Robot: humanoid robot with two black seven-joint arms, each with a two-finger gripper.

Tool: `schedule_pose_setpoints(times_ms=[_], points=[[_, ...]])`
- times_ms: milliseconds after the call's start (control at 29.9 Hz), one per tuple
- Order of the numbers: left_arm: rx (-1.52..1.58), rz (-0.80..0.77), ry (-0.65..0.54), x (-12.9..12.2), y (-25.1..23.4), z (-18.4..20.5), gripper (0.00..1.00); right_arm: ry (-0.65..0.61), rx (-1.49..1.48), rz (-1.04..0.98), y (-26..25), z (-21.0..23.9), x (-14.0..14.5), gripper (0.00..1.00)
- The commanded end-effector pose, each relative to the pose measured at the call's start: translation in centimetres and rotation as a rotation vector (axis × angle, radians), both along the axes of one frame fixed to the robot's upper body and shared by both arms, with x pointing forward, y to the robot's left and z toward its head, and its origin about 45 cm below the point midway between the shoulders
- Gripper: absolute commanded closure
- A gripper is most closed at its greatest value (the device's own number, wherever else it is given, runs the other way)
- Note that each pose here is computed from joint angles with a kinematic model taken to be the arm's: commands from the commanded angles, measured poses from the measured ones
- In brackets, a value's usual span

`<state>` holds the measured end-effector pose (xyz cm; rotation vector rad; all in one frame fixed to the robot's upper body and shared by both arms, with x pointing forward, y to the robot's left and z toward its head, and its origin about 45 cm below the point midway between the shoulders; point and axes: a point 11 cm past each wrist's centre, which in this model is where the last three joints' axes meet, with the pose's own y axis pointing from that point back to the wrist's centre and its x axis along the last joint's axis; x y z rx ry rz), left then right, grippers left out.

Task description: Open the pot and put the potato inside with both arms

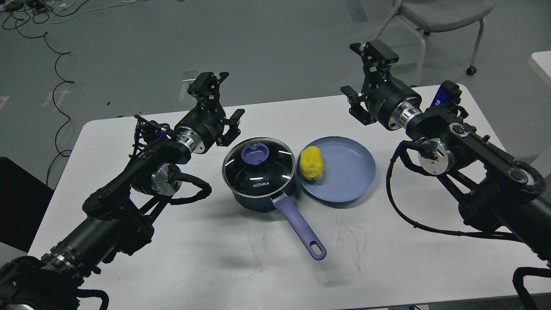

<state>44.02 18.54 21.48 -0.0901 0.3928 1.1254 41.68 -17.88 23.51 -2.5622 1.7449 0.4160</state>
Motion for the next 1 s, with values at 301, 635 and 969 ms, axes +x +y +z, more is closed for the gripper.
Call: schedule_pose_setpoints(times_ms=[301,635,969], points=[[0.025,0.022,0.013,-0.1,2.0,-0.5,0.01,0.040,-0.028,0.010,0.1,-2.8,-1.3,0.00],[0.032,0.010,0.040,-1.1,2.1,-2.1,0.01,0.038,-0.008,0.031,1.5,-2.7,-1.4,0.00],[0.019,0.002,0.059,-2.0,1.6,-3.0,0.01,0.022,-0.040,0.044,1.6,-2.5,-1.2,0.00]])
